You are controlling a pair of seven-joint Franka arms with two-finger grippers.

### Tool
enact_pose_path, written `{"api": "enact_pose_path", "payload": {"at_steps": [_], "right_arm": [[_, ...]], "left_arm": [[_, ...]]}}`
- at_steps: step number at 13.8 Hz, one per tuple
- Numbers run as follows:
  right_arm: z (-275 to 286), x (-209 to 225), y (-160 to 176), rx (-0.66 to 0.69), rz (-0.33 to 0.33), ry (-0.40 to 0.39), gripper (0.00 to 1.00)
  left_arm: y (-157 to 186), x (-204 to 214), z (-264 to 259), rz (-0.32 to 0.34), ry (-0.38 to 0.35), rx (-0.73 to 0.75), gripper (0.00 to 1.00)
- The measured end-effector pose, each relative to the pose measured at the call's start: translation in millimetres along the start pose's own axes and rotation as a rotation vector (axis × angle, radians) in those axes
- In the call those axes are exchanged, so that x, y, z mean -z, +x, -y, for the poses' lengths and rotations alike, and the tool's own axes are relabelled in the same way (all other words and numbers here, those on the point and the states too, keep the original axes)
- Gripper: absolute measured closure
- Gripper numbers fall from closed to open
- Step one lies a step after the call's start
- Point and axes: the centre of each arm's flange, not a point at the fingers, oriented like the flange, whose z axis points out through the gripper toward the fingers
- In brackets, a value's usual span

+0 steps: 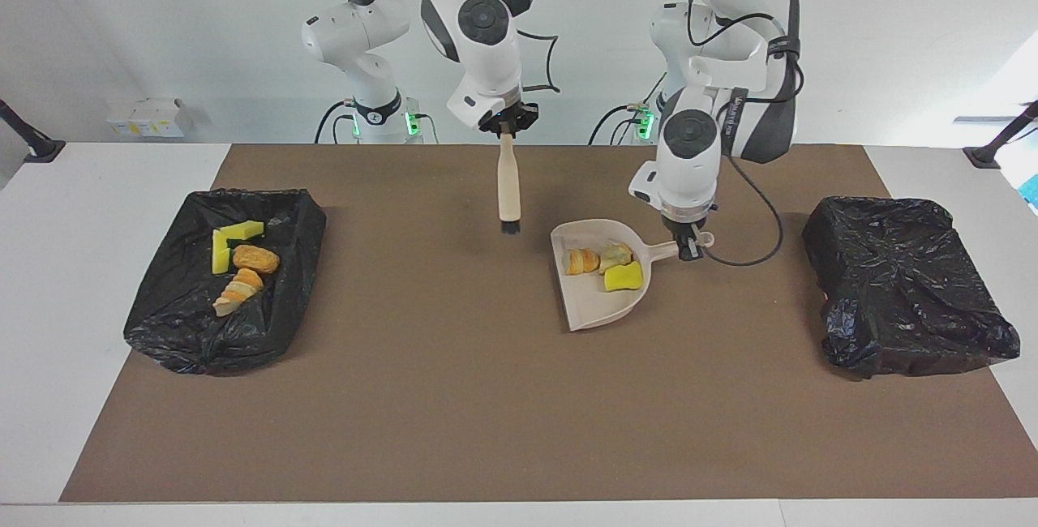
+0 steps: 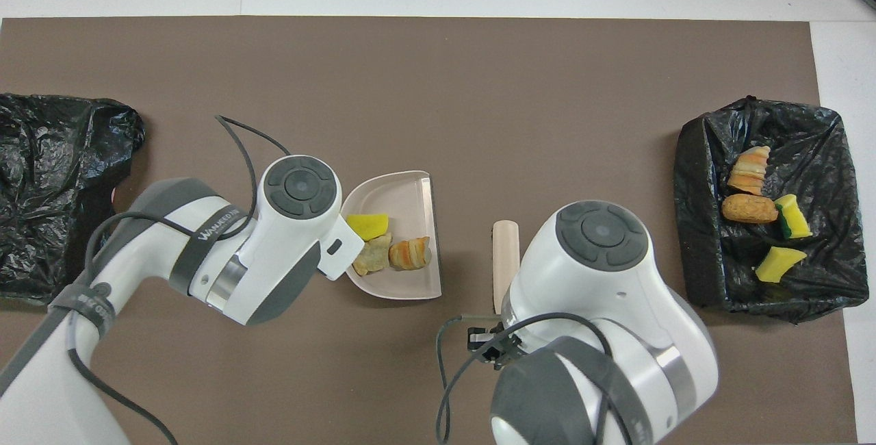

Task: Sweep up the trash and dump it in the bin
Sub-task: 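Carry the loaded dustpan over the near bin with the left gripper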

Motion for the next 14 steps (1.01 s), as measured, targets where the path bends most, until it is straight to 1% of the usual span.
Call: {"api": "enact_pose_path", "payload": {"at_steps": [2,4,7,8,10,11,12,13,14], "right_arm": [[31.4,-33.4,-14.1,0.018,-0.007,-0.023,0.74],[50.7,-66.9,-20.5,0.016,-0.014,-0.052,0.74],[74.2,-123.0,-27.5,-0.033,-0.065,-0.050,0.74],[77.6,-138.9,-30.4,-0.040,-0.073,-0.053,0.74],[77.8,-147.8,-31.1,-0.046,-0.072,-0.060,0.73],[77.0,-146.1,-29.9,-0.049,-0.074,-0.058,0.67],[75.9,-144.1,-29.0,-0.053,-0.072,-0.060,0.55],[74.2,-141.1,-29.0,-0.052,-0.064,-0.079,0.42],[72.5,-135.1,-28.9,-0.050,-0.053,-0.107,0.32]], "left_arm": [[-40.0,8.8,18.5,-0.016,0.016,0.016,0.68],[-80.7,23.5,30.8,-0.029,0.043,0.027,0.68],[-150.5,46.8,39.6,-0.034,0.063,0.040,0.68],[-175.1,53.6,42.5,-0.033,0.067,0.047,0.68],[-228.4,61.3,46.1,-0.031,0.063,0.087,0.68],[-255.6,61.3,46.5,-0.030,0.055,0.115,0.68],[-281.9,61.9,46.5,-0.029,0.055,0.128,0.68],[-307.6,65.4,46.6,-0.028,0.065,0.120,0.68],[-331.1,72.1,46.7,-0.024,0.082,0.100,0.68]]}}
